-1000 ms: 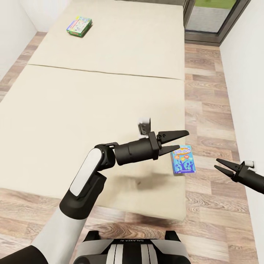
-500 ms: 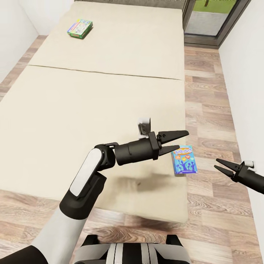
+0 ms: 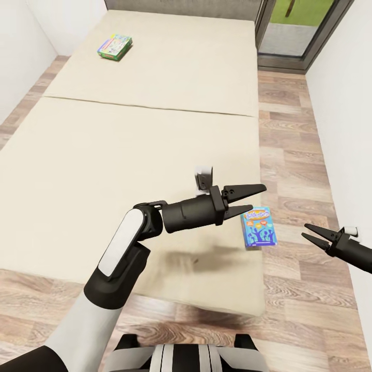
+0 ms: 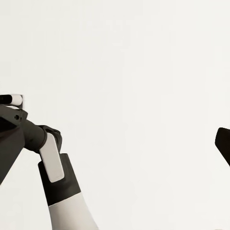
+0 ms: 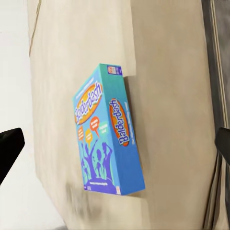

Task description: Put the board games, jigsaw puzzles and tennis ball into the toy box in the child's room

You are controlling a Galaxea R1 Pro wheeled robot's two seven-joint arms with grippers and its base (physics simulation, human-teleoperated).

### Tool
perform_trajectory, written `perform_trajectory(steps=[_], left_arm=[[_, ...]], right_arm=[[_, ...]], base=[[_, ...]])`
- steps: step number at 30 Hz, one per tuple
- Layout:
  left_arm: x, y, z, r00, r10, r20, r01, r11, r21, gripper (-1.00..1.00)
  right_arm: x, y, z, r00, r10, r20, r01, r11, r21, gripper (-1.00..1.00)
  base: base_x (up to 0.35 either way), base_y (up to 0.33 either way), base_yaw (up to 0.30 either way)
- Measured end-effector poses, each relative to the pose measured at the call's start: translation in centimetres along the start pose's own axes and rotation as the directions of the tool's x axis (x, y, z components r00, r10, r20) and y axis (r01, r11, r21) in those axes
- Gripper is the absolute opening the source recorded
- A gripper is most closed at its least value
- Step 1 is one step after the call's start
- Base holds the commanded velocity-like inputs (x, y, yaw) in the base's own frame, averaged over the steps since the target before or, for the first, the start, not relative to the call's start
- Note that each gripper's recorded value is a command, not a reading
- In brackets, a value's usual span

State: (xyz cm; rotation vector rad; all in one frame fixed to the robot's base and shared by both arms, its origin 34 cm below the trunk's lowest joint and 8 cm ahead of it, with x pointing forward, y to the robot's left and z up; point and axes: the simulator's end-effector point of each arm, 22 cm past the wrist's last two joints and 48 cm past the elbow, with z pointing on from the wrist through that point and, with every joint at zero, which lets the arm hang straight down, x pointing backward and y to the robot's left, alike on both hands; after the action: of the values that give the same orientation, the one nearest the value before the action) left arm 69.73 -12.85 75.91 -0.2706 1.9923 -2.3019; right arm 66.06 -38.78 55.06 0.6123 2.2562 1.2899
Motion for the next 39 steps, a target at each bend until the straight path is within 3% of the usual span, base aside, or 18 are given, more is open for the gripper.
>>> perform_trajectory(steps=[20, 39], left_arm=[[0.0, -0.2, 0.0, 1.0, 0.005, 0.0, -0.005, 1.0, -0.001, 1.0], [0.0, -0.2, 0.0, 1.0, 0.005, 0.0, -0.005, 1.0, -0.001, 1.0]], right_arm=[[0.1, -0.2, 0.0, 1.0, 0.008, 0.001, -0.008, 1.0, 0.004, 1.0], [-0.6, -3.6, 0.4, 0.995, 0.097, 0.031, -0.099, 0.993, 0.058, 1.0]], base=[[0.0, 0.0, 0.0], [0.0, 0.0, 0.0]])
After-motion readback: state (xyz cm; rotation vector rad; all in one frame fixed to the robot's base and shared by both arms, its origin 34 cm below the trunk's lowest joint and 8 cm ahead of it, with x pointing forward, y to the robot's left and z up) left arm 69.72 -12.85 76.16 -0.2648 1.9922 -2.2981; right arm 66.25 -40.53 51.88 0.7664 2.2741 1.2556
